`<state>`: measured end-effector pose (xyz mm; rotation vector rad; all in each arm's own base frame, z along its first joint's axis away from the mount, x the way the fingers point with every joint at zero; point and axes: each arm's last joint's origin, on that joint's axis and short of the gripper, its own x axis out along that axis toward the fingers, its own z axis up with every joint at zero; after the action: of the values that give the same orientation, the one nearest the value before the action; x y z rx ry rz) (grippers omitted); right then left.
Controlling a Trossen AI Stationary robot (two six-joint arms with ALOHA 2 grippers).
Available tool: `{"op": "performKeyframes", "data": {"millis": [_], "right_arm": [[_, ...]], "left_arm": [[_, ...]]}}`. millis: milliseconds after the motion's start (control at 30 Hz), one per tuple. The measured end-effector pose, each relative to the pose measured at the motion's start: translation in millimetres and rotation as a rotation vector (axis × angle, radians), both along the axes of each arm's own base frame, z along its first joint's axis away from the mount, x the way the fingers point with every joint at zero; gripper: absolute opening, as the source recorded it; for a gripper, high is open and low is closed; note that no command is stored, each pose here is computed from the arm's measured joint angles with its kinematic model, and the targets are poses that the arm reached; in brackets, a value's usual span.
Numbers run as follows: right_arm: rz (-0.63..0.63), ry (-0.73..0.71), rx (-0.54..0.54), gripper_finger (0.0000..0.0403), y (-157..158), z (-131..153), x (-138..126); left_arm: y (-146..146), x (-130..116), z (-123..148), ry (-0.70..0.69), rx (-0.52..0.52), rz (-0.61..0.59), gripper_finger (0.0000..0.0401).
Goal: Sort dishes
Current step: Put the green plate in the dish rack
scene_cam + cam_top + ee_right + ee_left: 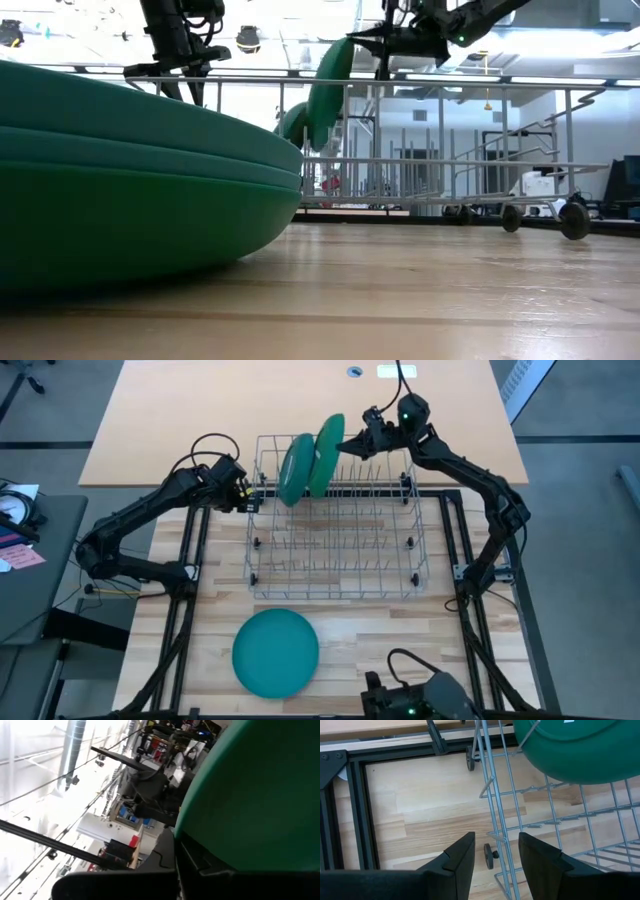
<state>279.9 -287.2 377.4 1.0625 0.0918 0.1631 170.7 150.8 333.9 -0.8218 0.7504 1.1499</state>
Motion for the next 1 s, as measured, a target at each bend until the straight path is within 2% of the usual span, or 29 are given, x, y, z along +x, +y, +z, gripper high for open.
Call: {"op": "performKeyframes", "data": {"millis": [433, 733, 900, 1000], "right_arm": [[-0.033, 0.056, -0.03, 0.0, -20.6, -15.7, -20.7], [-0.007, 0.075, -0.006, 0.0, -16.4, -27.9, -17.0], [0.002, 0.076, -0.031, 0.0, -11.4, -28.5, -11.1], [0.022, 0.068, -0.083, 0.0, -6.2, -29.1, -5.4]], "left_arm": [[-0.4, 0.4, -0.1, -0.012, -0.013, -0.006, 0.0147], [-0.4, 0.4, -0.1, -0.014, -0.014, -0.003, 0.0147], [-0.4, 0.4, -0.1, -0.014, -0.014, -0.003, 0.0147], [-0.4, 0.4, -0.1, -0.014, -0.013, -0.003, 0.0147]]}}
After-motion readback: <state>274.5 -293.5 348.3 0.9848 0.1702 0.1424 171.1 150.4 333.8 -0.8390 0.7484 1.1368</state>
